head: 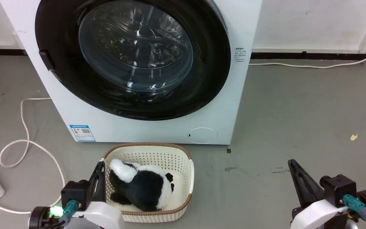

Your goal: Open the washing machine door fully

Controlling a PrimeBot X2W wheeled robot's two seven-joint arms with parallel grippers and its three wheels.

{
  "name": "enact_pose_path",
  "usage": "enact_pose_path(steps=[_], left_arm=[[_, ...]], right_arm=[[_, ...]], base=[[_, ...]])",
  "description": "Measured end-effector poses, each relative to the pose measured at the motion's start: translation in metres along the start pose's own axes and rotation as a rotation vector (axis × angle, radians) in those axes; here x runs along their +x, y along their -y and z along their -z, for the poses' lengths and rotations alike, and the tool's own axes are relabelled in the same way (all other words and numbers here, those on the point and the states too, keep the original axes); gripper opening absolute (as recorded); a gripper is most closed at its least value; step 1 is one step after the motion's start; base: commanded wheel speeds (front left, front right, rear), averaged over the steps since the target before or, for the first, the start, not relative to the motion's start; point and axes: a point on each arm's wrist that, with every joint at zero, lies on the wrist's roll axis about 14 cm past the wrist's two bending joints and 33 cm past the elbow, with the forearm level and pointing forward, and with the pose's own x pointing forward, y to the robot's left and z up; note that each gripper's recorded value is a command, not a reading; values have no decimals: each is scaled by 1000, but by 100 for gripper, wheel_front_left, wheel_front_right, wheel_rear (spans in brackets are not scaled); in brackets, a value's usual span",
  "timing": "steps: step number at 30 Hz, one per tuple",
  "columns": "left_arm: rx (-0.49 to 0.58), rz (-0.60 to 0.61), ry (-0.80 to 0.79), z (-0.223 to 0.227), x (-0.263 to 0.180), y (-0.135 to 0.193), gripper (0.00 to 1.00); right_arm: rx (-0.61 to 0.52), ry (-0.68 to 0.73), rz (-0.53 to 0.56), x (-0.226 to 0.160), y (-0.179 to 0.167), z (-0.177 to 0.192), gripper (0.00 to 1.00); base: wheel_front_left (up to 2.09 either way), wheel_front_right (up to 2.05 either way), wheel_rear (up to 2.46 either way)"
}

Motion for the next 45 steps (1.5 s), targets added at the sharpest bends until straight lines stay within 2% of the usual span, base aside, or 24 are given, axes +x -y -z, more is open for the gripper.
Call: enact_pose_path(steps=[45], left_arm=[[0,0,0,0,0,0,0]], right_arm=[[0,0,0,0,0,0,0]], base=[[0,0,0]])
